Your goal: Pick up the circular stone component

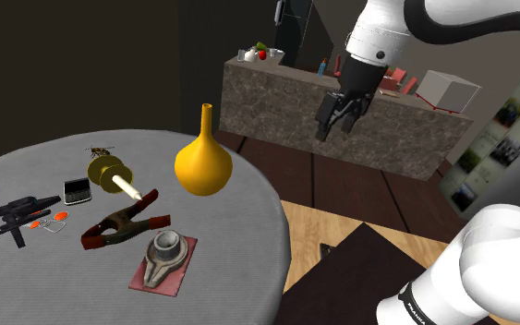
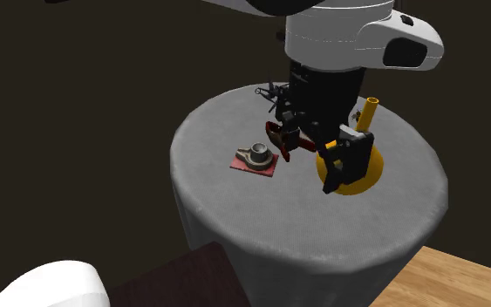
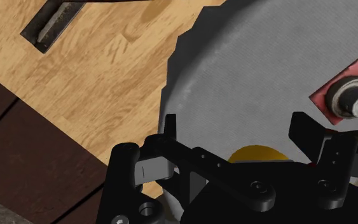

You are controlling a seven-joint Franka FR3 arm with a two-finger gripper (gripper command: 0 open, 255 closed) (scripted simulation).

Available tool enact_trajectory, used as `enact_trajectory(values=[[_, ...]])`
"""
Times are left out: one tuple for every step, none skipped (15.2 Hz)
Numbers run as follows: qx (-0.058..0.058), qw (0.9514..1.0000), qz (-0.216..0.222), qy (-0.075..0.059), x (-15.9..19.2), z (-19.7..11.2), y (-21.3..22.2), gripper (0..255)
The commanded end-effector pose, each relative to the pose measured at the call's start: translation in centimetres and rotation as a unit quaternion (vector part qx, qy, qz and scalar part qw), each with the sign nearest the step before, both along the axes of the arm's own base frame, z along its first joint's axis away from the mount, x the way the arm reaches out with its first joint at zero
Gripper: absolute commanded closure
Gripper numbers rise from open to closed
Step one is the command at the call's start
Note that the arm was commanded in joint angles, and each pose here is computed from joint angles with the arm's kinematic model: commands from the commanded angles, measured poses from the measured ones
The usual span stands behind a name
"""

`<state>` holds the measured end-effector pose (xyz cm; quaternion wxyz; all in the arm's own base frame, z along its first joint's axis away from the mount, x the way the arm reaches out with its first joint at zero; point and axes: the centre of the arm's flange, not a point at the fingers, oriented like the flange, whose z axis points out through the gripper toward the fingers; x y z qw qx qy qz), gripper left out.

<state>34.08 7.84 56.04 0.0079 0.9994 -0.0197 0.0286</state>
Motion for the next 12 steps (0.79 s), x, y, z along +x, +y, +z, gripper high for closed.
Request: enact_trajectory(values=[[0.001, 1.0000, -0.003, 0.001, 1.0, -1.6, 2.2, 0], [0.002, 1.0000, -0.004, 0.002, 1.4, -2.3, 3.2, 0], [0.002, 1.0000, -0.005, 0.003, 1.8, -3.0, 4.3, 0], [0.002, 1.0000, -0.006, 0.004, 2.2, -3.7, 5.3, 0], [0.003, 1.0000, -0.008, 0.004, 2.6, -4.4, 6.3, 0], [0.003, 0.9999, -0.009, 0.005, 3.0, -5.1, 7.4, 0], [0.003, 0.9999, -0.010, 0.006, 3.4, -5.9, 8.4, 0], [0.004, 0.9999, -0.011, 0.007, 3.8, -6.6, 9.4, 0], [0.004, 0.9999, -0.012, 0.008, 4.2, -7.3, 10.5, 0], [0.005, 0.9999, -0.013, 0.008, 4.6, -8.0, 11.5, 0], [0.005, 0.9998, -0.014, 0.009, 5.0, -8.7, 12.5, 0], [0.005, 0.9998, -0.015, 0.010, 5.5, -9.4, 13.6, 0]])
